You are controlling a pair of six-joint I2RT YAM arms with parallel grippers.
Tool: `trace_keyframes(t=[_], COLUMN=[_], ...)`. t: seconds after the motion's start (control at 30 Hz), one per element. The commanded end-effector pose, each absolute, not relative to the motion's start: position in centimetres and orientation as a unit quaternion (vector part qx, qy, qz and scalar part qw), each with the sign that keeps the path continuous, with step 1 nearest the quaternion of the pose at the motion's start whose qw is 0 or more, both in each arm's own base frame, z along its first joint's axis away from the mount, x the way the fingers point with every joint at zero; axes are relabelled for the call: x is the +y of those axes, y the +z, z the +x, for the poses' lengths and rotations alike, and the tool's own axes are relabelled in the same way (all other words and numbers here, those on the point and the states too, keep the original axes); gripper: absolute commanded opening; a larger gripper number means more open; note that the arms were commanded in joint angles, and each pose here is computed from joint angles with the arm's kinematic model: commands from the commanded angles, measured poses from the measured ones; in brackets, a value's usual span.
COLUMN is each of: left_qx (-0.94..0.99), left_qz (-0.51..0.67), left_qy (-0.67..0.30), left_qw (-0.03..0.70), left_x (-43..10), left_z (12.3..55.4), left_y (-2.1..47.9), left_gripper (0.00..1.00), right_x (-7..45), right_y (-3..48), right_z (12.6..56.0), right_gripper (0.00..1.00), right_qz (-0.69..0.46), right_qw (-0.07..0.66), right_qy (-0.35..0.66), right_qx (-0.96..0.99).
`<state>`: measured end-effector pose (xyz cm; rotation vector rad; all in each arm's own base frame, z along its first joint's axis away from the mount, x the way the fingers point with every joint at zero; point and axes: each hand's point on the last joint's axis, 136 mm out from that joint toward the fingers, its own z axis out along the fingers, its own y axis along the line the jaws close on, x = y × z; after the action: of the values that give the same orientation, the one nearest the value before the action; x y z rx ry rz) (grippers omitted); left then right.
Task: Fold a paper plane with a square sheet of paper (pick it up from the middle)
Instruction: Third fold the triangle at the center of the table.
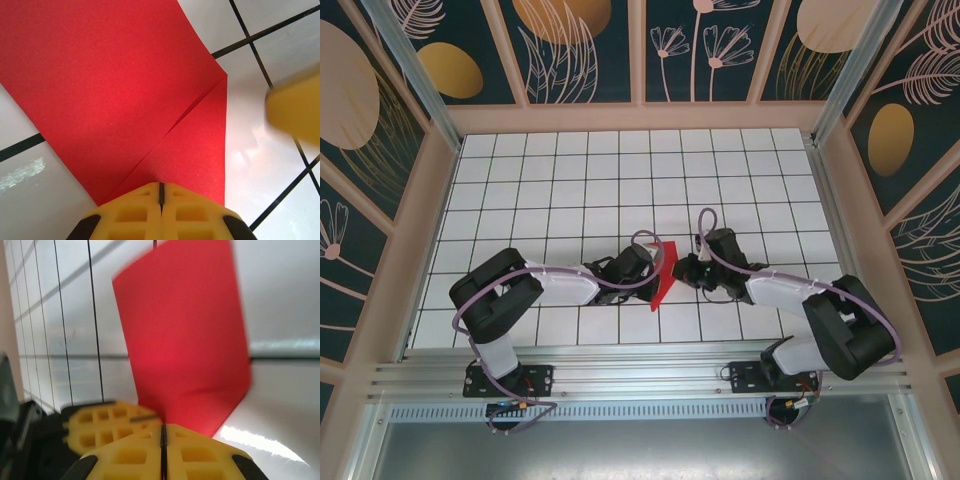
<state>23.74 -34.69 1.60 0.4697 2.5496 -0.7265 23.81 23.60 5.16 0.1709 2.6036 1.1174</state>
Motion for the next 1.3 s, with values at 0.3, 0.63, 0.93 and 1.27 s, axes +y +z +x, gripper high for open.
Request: trace_keyframes(t=[0.3,0.63,0.93,1.27], left_qx=[0.934,0.927,0.920,0.920], left_qz=[0.166,0.157,0.138,0.134], left_qy=[-0.246,-0.270,-0.307,-0.315], left_qw=[0.198,0.209,0.201,0.190], left_x=[-33.6,-34.3,-34.5,-34.6], left_z=[23.0,23.3,23.7,23.4], left_y=[-0.1,1.3,1.7,1.2], left_gripper=[0.00,0.00,0.00,0.00], right_x=[24.0,24.7,26.8,26.8], right_y=[0.7,3.3,4.2,1.6], right_z=[20.5,20.7,18.6,17.8], right_gripper=[0.10,0.10,0.10,0.10], right_qz=[0.070,0.052,0.045,0.041], right_qw=[0.102,0.123,0.112,0.094], right_qy=[0.338,0.350,0.388,0.350], right_qx=[0.933,0.927,0.914,0.931])
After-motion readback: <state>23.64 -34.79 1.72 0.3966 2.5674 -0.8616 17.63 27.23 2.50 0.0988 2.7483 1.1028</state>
